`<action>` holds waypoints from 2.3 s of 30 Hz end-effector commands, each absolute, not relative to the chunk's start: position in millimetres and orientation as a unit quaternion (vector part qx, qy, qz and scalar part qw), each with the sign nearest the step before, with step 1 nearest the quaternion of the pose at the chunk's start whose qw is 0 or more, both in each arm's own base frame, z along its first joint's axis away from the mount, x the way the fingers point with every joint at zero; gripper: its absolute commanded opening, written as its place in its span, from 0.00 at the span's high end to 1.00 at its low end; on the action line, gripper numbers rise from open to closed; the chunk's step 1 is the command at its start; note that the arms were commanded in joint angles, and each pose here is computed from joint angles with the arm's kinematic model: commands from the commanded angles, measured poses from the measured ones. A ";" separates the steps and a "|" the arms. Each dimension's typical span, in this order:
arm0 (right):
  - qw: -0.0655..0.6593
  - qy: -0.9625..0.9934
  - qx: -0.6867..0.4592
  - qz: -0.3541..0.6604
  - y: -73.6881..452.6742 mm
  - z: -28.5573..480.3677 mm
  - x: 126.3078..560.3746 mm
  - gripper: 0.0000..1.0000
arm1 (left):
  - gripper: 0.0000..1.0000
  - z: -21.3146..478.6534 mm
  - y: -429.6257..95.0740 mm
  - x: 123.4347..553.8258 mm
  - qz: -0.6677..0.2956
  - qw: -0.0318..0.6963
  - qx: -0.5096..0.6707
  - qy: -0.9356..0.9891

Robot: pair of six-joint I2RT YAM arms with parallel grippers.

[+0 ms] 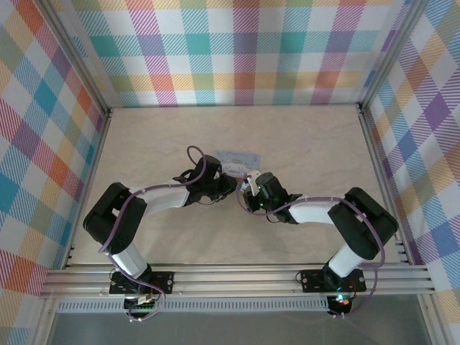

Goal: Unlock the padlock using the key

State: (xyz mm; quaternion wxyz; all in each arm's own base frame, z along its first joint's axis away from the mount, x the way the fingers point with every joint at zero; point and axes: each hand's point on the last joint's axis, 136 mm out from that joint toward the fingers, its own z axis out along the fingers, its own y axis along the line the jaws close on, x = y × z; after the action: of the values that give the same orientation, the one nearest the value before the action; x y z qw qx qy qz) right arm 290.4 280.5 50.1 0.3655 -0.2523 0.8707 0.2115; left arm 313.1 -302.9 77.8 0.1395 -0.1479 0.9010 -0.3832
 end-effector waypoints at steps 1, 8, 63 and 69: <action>0.447 0.814 -0.258 0.268 313.7 105.1 314.1 0.98 | 0.90 86.8 -332.2 284.7 -0.416 0.087 -0.105 0.899; 0.458 0.805 -0.256 0.277 315.1 112.8 315.4 0.97 | 0.90 82.2 -333.2 282.7 -0.413 0.082 -0.105 0.901; 0.415 0.811 -0.253 0.324 302.3 98.7 296.5 0.99 | 0.90 94.6 -321.3 287.2 -0.392 0.113 -0.110 0.907; 0.397 0.824 -0.252 0.316 292.7 85.9 286.6 1.00 | 0.90 99.1 -316.7 288.4 -0.390 0.118 -0.108 0.907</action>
State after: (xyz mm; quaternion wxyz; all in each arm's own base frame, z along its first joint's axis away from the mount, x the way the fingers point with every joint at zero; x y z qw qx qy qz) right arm 283.2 281.7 53.5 0.3542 -0.2389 0.8577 0.2860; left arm 308.3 -300.5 82.6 0.1410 -0.1480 0.9073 -0.3674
